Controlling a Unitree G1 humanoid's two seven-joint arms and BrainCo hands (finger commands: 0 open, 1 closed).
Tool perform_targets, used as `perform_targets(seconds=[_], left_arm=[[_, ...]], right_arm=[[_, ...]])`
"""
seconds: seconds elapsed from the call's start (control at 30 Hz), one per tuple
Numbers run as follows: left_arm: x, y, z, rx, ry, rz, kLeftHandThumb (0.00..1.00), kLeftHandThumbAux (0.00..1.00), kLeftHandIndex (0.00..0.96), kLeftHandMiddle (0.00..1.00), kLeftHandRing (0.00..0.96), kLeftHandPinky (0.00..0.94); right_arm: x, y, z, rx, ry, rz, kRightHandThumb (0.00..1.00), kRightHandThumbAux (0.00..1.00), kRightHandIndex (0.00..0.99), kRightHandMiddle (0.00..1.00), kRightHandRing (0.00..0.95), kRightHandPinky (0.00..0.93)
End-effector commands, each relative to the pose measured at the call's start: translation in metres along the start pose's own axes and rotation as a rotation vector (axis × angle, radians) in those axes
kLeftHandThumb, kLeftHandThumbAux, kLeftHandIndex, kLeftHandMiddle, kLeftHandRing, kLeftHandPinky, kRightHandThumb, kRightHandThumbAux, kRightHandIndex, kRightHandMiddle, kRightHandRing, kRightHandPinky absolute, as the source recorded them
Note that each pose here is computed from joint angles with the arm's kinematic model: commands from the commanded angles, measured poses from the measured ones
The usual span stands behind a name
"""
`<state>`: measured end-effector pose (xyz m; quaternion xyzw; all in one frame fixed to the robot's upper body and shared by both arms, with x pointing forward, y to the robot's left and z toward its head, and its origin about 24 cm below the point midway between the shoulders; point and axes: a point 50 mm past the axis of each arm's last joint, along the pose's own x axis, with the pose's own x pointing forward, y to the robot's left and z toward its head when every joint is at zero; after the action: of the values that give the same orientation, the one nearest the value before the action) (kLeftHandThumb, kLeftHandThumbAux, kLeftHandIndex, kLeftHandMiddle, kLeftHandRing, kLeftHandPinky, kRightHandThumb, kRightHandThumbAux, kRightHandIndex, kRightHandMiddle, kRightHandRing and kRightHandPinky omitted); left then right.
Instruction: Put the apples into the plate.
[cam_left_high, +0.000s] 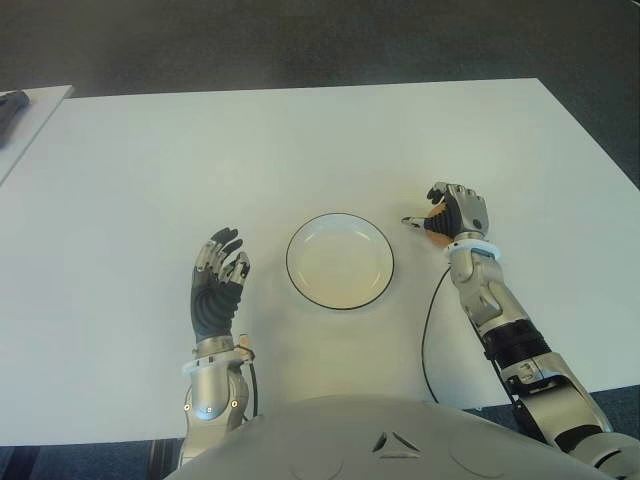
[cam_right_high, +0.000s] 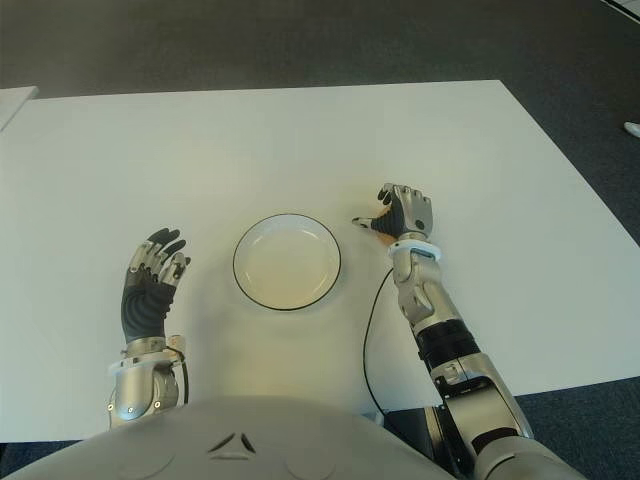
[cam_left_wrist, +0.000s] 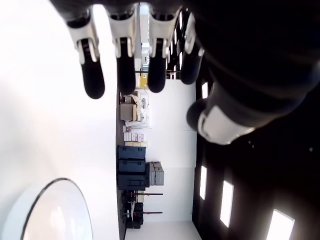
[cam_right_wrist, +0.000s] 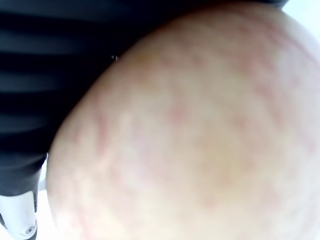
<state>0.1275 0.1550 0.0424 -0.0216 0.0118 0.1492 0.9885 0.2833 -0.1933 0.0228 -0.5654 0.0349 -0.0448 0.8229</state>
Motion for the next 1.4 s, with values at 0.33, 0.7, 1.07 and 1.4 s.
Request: perform_targets(seconds=[0.33,0.7,1.07,1.4], left_arm=[[0.001,0.0,-0.001,-0.048,0.002,-0.022,0.316,0.654,0.209,0.208,0.239,0.301],[0.002,0.0,-0.001,-0.035,0.0,-0.026,0.328,0.645,0.22,0.207,0.236,0.291],[0.001,-0.001,0.0,-0.03,-0.004,-0.022,0.316,0.66,0.23,0.201,0.222,0.283],[0.001,-0.001,0.0,-0.038,0.001,-0.031,0.333,0.664,0.239,0.211,0.232,0.294]], right_arm=[[-0.017,0.031,-0.018,0.04,0.1,0.15,0.851,0.676,0.413,0.509,0.778,0.79],[-0.013,0.026,-0.02,0.015,0.072,0.132,0.85,0.676,0.411,0.529,0.773,0.752],[-0.009,0.031,-0.025,-0.212,0.001,0.226,0.301,0.494,0.104,0.093,0.076,0.063],[-0.009,0.029,-0.023,-0.283,0.0,0.282,0.187,0.343,0.002,0.001,0.001,0.001]])
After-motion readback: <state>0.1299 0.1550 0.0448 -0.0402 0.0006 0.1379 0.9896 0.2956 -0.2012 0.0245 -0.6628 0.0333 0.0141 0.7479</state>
